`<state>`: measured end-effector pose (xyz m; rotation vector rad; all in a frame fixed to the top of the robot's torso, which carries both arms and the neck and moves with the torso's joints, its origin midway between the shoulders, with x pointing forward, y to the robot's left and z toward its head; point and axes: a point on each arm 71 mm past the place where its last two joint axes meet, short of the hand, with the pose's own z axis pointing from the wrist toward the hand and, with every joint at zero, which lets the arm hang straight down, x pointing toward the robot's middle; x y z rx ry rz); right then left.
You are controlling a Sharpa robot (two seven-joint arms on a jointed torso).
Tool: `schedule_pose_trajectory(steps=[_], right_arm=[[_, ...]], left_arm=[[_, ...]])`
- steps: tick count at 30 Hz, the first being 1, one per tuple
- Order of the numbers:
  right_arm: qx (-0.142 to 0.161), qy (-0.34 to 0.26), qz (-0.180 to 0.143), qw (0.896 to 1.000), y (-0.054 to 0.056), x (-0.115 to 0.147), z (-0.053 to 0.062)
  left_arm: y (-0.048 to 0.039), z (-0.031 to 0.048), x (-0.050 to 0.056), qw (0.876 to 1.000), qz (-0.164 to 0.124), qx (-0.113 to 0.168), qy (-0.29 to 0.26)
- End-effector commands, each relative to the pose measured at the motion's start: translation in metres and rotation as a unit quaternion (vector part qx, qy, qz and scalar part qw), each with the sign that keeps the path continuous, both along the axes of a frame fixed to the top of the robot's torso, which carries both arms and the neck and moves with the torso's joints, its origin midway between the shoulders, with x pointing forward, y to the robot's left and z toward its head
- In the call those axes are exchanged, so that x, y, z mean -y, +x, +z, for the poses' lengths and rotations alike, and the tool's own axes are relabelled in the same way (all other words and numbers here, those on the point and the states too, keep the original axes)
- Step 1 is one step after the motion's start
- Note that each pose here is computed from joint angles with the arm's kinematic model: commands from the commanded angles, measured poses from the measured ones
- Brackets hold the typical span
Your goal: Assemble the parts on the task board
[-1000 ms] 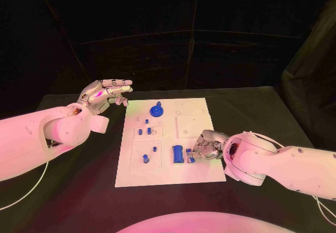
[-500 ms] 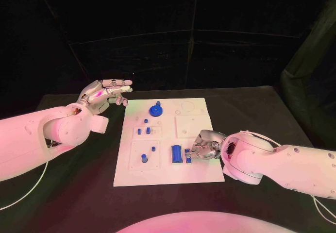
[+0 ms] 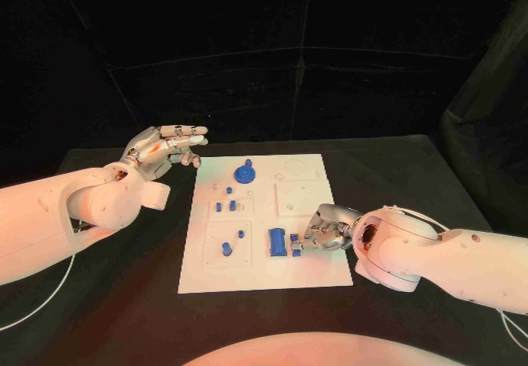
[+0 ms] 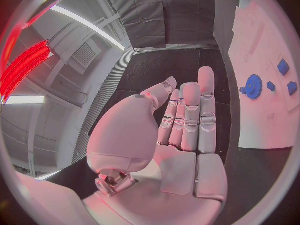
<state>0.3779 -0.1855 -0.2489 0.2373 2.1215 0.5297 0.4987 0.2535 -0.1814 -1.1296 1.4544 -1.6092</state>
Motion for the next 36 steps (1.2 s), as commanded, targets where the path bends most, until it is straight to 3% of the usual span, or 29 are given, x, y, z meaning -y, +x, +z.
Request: schedule_pose_trajectory(steps=[1,16,28,36], right_arm=[[0.012,0.001,0.038,0.999,-0.003,-0.002,0.003],[0.006,-0.026,0.049,0.998,-0.002,0.000,0.001],[0.015,-0.062,0.042,0.997,0.010,-0.003,-0.007],[0.024,-0.044,0.046,0.998,0.008,-0.006,-0.004]], left_arm=[[0.0001,0.0014,0.000,1.000,-0.006,0.002,-0.003],[0.0009,0.0008,0.001,1.000,-0.007,0.001,-0.002],[0.0005,0.0009,0.002,1.000,-0.008,0.001,-0.003],[0.0003,0.0009,0.001,1.000,-0.007,0.000,-0.002]])
